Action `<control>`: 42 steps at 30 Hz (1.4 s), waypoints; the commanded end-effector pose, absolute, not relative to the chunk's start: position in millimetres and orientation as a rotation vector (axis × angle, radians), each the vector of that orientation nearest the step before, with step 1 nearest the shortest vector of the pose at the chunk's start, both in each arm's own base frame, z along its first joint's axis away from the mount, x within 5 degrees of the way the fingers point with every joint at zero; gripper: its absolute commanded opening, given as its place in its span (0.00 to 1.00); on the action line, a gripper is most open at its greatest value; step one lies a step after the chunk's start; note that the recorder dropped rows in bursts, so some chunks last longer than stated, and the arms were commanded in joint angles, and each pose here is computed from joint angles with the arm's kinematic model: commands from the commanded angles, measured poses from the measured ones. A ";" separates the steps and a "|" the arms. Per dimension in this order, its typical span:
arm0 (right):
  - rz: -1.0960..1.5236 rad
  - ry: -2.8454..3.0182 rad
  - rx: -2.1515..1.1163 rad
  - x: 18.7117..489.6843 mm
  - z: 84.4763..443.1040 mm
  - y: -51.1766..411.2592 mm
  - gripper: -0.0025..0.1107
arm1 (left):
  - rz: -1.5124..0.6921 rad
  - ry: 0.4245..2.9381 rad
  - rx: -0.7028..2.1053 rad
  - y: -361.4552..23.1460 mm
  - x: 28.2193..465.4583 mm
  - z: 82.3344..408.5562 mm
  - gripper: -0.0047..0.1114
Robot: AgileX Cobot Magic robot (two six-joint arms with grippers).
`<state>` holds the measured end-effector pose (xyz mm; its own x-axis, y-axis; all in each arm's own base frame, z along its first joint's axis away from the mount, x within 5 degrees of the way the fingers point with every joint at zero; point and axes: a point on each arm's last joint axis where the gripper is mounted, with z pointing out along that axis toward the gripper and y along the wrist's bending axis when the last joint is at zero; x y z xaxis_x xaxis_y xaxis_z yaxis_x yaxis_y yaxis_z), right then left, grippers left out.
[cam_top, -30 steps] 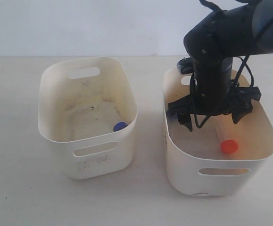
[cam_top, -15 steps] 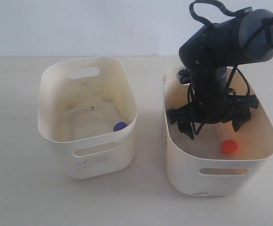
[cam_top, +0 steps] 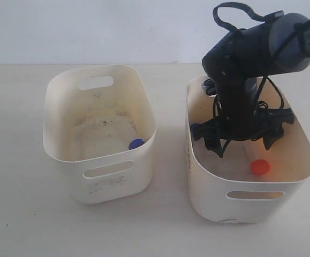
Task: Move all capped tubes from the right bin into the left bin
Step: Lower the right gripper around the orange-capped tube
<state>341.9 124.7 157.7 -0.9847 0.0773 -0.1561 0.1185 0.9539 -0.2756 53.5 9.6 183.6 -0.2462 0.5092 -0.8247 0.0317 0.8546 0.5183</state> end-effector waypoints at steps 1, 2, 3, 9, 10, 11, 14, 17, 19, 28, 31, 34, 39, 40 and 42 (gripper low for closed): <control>-0.425 2.950 0.148 343.3 159.1 125.3 0.73 | 0.468 1.772 0.411 9.3 53.7 185.1 0.08; -0.415 2.946 0.148 343.8 159.0 125.9 0.73 | 0.468 1.772 0.411 9.3 53.7 185.1 0.08; -0.412 2.945 0.147 344.0 159.0 126.0 0.73 | 0.468 1.772 0.411 9.3 53.7 185.1 0.08; -0.423 2.947 0.150 343.6 158.4 124.7 0.73 | 0.468 1.772 0.411 9.3 53.7 185.1 0.08; -0.426 2.945 0.146 343.8 158.5 124.5 0.73 | 0.468 1.772 0.411 9.3 53.7 185.1 0.08; -0.426 2.945 0.146 343.8 158.5 124.5 0.73 | 0.468 1.772 0.411 9.3 53.7 185.1 0.08; -0.429 2.946 0.147 343.6 158.5 124.4 0.73 | 0.468 1.772 0.411 9.3 53.7 185.1 0.08; -0.443 2.954 0.147 342.7 158.6 123.7 0.73 | 0.468 1.772 0.411 9.3 53.7 185.1 0.08; -0.451 2.959 0.149 342.1 158.7 123.2 0.73 | 0.468 1.772 0.411 9.3 53.7 185.1 0.08; -0.429 2.979 0.170 340.4 158.0 124.6 0.73 | 0.468 1.772 0.411 9.3 53.7 185.1 0.08; -0.429 2.979 0.170 340.4 158.0 124.6 0.73 | 0.468 1.772 0.411 9.3 53.7 185.1 0.08; -0.429 2.979 0.173 340.5 158.0 124.6 0.73 | 0.468 1.772 0.411 9.3 53.7 185.1 0.08; -0.418 2.972 0.172 341.2 158.0 125.2 0.73 | 0.468 1.772 0.411 9.3 53.7 185.1 0.08; -0.417 2.971 0.172 341.3 157.9 125.3 0.73 | 0.468 1.772 0.411 9.3 53.7 185.1 0.08; -0.406 2.966 0.162 341.7 157.2 125.7 0.73 | 0.468 1.772 0.411 9.3 53.7 185.1 0.08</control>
<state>341.1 125.8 157.3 -0.9847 0.0896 -0.1494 0.1270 0.9563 -0.2634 53.5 9.6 183.6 -0.2462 0.5092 -0.8247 0.0317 0.8546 0.5183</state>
